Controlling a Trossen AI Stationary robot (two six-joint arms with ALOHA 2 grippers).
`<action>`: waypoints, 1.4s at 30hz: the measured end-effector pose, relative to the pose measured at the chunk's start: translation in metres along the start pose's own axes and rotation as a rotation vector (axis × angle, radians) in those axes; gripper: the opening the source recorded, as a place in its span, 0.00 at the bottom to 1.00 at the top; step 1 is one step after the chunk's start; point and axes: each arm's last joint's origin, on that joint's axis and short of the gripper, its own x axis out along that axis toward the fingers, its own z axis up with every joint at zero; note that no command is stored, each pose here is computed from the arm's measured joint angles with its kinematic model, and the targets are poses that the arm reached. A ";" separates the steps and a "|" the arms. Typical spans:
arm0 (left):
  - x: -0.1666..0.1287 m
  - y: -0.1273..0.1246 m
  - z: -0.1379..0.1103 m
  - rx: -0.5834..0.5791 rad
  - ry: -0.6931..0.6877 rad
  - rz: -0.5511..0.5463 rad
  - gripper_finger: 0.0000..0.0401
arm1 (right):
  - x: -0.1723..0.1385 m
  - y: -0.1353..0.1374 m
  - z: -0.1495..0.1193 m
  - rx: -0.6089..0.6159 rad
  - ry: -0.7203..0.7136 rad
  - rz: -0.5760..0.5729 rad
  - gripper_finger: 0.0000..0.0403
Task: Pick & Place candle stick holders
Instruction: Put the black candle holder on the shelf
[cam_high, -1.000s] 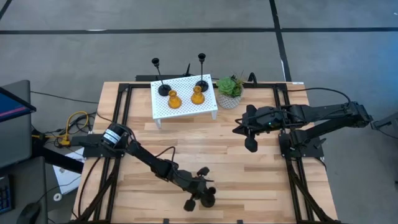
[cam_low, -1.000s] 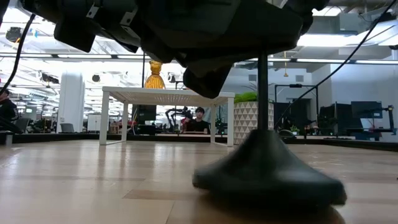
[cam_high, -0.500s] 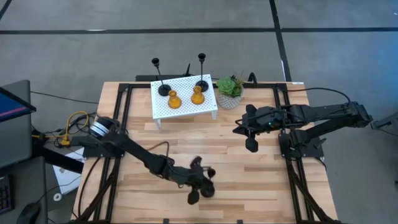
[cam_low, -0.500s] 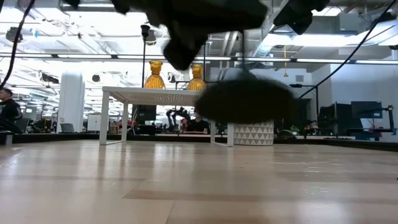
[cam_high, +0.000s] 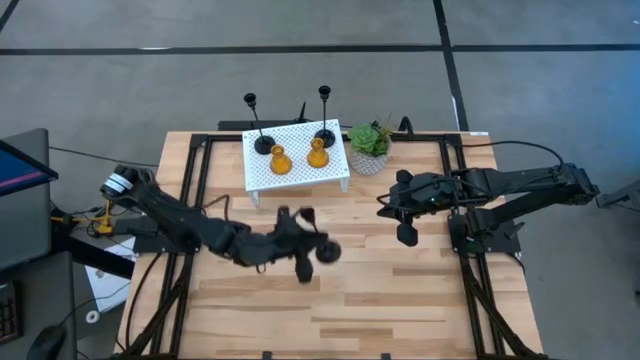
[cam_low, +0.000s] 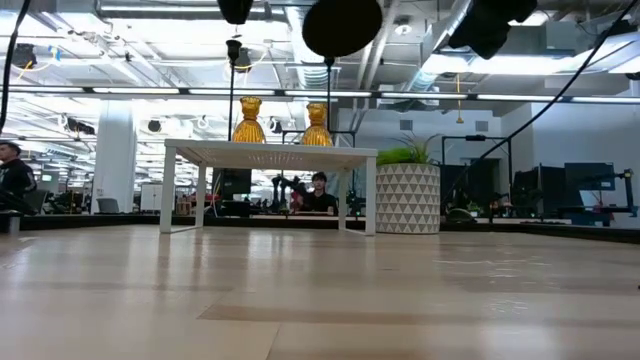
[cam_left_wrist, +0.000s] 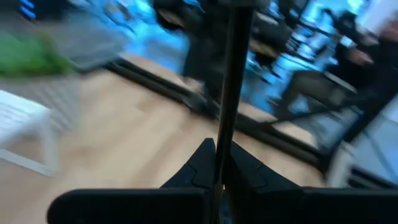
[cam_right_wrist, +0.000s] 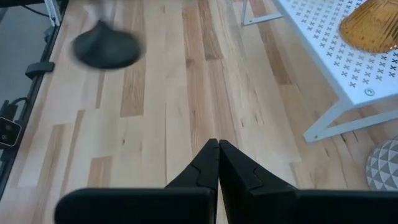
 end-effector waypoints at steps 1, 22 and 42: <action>0.001 0.004 0.005 0.004 -0.021 0.030 0.03 | 0.000 0.000 0.000 0.000 0.000 0.000 0.00; 0.022 0.092 0.052 0.193 -0.116 0.517 0.03 | 0.000 -0.001 0.000 -0.014 -0.005 -0.015 0.00; 0.042 0.134 0.044 0.097 -0.023 0.619 0.03 | 0.000 -0.001 0.000 -0.014 -0.007 -0.030 0.00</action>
